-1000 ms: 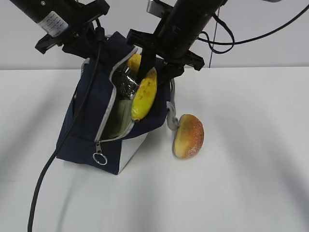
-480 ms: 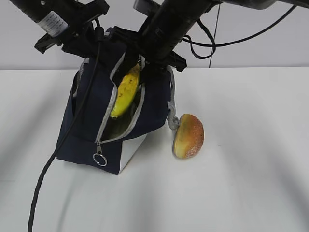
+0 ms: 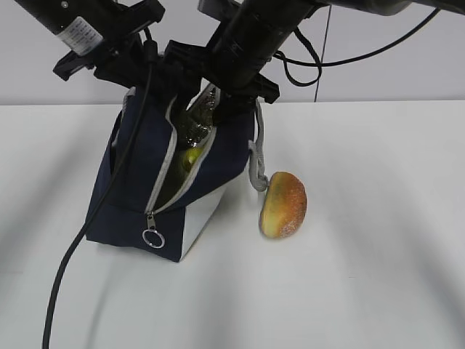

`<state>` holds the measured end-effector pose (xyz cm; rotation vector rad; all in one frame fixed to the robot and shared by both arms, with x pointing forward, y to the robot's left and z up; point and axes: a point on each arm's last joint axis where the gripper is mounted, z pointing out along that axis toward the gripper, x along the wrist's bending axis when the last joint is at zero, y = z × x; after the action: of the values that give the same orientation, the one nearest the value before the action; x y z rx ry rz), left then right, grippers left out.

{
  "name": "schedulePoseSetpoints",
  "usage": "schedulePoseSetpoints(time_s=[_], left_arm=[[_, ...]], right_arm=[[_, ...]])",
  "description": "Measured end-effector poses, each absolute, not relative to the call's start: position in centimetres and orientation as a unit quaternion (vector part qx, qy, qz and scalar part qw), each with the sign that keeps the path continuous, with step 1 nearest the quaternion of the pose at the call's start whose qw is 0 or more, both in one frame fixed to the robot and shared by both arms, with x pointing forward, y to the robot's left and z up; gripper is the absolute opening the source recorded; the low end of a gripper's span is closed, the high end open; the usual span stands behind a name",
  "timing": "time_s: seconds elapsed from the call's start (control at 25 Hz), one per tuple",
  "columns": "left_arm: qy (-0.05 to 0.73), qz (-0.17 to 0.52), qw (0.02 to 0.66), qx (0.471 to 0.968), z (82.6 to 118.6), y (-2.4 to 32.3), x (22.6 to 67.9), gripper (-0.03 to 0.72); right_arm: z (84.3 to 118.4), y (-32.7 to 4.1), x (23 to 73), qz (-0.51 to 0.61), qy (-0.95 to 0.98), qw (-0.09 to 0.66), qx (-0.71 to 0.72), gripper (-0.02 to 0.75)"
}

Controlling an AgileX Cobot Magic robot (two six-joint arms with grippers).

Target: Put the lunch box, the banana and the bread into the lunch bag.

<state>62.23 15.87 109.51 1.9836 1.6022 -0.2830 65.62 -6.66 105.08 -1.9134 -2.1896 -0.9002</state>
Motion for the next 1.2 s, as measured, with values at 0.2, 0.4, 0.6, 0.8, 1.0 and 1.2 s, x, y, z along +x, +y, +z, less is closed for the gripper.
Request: schedulePoseSetpoints(time_s=[0.2,0.4,0.6,0.8,1.0,1.2], left_arm=[[0.598,-0.107,0.285,0.742,109.5,15.8,62.2,-0.001],[0.598,-0.107,0.285,0.742,109.5,15.8,62.2,-0.001],[0.598,-0.107,0.285,0.742,109.5,15.8,62.2,-0.001],[0.597,-0.107,0.285,0.742,109.5,15.8,62.2,-0.001],[0.597,-0.107,0.285,0.742,109.5,15.8,62.2,-0.001],[0.597,-0.107,0.285,0.742,109.5,15.8,62.2,-0.001]], right_arm=[[105.4,-6.8,65.5,-0.286,-0.731,0.046,-0.617,0.472],[107.9,-7.7,65.3,-0.254,-0.763,0.002,-0.595,0.472],[110.6,-8.7,65.7,-0.249,-0.772,-0.074,-0.58,0.472],[111.1,-9.1,65.5,-0.242,-0.779,-0.089,-0.571,0.472],[110.1,-9.8,64.7,-0.21,-0.79,-0.091,-0.569,0.472],[109.3,-12.2,61.6,-0.141,-0.807,-0.108,-0.564,0.472]])
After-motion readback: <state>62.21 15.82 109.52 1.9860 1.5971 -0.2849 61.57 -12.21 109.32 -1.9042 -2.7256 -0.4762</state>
